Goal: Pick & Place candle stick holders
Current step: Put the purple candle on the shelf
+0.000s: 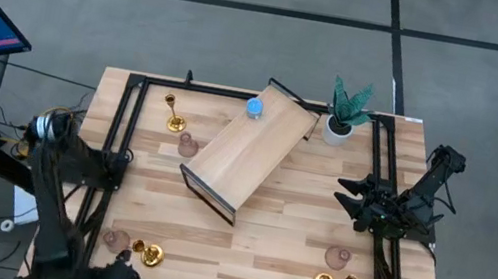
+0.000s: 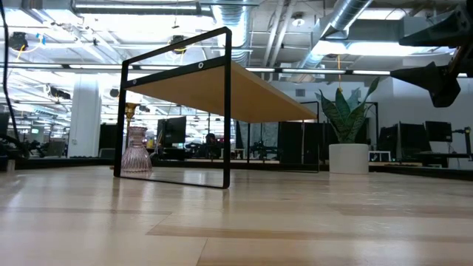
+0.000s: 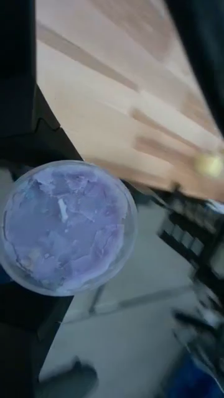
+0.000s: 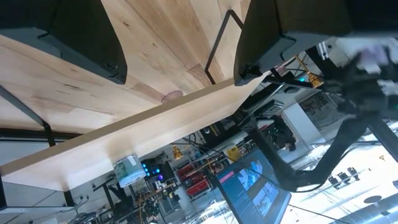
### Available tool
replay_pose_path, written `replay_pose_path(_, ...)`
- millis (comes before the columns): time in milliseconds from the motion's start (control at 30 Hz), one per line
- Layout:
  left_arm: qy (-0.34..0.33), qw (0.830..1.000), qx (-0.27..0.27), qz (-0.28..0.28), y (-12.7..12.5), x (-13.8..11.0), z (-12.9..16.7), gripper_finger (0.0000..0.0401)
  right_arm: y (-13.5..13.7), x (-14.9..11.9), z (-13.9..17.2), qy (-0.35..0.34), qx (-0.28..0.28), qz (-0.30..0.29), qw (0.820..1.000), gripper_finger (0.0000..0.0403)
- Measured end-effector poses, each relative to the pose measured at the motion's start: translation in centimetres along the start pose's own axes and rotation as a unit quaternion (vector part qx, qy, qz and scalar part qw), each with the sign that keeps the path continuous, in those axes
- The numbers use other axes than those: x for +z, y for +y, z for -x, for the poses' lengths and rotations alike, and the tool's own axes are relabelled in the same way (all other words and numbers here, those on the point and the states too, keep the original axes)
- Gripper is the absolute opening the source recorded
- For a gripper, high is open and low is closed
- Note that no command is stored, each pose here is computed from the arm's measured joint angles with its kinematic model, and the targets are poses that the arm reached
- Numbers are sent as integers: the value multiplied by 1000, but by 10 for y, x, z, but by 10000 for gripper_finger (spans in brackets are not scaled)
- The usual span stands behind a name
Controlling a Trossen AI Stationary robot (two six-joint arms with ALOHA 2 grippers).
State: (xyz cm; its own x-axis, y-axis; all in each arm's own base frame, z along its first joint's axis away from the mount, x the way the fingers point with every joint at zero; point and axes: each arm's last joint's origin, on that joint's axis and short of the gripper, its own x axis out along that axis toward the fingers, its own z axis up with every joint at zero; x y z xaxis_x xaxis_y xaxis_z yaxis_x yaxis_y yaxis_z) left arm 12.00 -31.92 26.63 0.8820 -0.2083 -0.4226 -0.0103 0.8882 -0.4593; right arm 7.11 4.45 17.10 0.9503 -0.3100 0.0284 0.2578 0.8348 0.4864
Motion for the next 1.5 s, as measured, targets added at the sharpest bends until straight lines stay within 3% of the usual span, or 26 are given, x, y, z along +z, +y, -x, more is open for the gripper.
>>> replay_pose_path(200,-57,995,-82,26,-4,63,44,244,0,0,0,0,0,0,1000,286)
replay_pose_path(333,-126,990,-69,13,9,99,72,245,0,0,0,0,0,0,1000,286)
replay_pose_path(500,-237,970,40,-22,35,142,96,245,0,0,0,0,0,0,1000,286)
replay_pose_path(700,-313,923,219,-47,76,191,101,246,0,0,0,0,0,0,1000,286)
replay_pose_path(800,-326,901,281,-53,100,217,97,246,0,0,0,0,0,0,1000,286)
replay_pose_path(967,-335,883,325,-52,143,255,81,246,0,0,0,0,0,0,1000,286)
replay_pose_path(1233,-272,908,317,-40,219,294,13,246,0,0,0,0,0,0,1000,286)
replay_pose_path(1367,-198,922,329,-44,247,291,-23,246,0,0,0,0,0,0,1000,286)
replay_pose_path(1500,-131,924,357,-38,264,280,-48,246,0,0,0,0,0,0,1000,286)
